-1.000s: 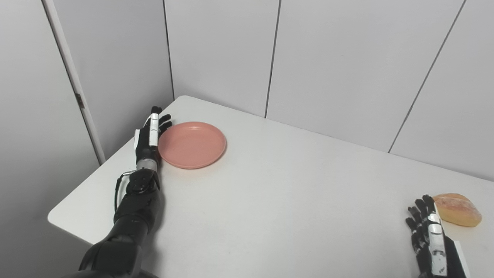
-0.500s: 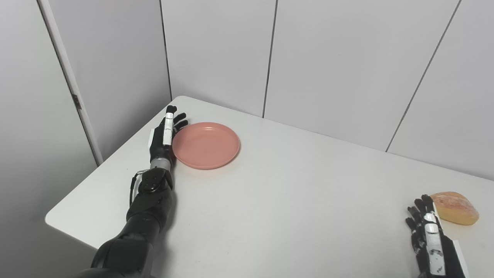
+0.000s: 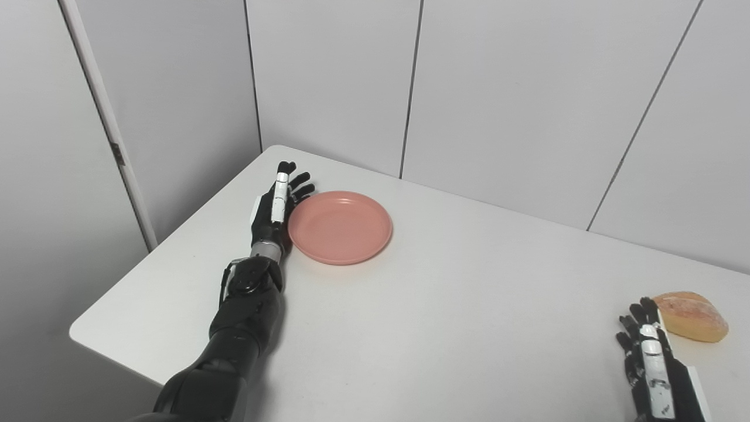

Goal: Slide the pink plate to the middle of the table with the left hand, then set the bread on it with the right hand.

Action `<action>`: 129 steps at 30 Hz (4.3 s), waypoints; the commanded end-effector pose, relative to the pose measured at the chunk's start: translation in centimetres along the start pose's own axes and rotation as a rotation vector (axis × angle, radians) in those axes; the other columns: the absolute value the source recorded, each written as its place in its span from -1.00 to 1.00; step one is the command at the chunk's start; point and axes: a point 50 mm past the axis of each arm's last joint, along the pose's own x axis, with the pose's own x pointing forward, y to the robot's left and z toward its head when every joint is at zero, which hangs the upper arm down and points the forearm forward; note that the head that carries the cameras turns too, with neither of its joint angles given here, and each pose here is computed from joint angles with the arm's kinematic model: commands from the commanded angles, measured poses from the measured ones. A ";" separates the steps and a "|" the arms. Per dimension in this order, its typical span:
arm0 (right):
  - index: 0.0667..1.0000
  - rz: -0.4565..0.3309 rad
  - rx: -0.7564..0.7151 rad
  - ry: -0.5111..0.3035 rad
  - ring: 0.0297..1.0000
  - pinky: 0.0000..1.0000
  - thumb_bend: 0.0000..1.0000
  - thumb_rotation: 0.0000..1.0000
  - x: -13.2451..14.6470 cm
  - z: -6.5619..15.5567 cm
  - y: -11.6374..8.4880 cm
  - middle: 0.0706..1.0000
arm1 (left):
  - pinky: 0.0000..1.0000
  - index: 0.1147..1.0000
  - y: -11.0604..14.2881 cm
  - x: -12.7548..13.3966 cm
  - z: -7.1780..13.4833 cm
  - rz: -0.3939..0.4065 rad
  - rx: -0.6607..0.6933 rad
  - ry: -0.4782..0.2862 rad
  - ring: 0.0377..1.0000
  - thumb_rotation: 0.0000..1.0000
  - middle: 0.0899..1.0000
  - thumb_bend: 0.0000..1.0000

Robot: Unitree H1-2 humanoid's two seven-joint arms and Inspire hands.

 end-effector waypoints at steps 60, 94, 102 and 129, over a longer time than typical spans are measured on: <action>1.00 -0.020 -0.025 -0.120 0.98 1.00 0.28 0.67 2.6 1.8 1.9 0.98 | 0.60 0.69 -8.4 -3.1 2.2 -0.269 -0.004 0.000 0.52 0.87 0.58 0.59; 1.00 -0.037 -0.030 -0.121 1.00 1.00 0.18 0.74 3.3 1.6 4.0 0.98 | 0.60 0.73 -12.7 -4.2 0.9 -0.387 0.016 0.062 0.56 0.86 0.64 0.52; 0.99 -0.043 -0.038 -0.117 0.99 1.00 0.22 0.75 3.2 1.7 4.1 0.97 | 0.59 0.74 -13.9 -4.6 1.0 -0.403 0.007 0.055 0.55 0.87 0.64 0.56; 1.00 -0.043 -0.037 -0.105 1.00 1.00 0.23 0.76 3.3 1.8 4.5 1.00 | 0.65 0.74 -18.9 -8.1 -1.0 -0.486 -0.054 0.098 0.59 0.92 0.62 0.56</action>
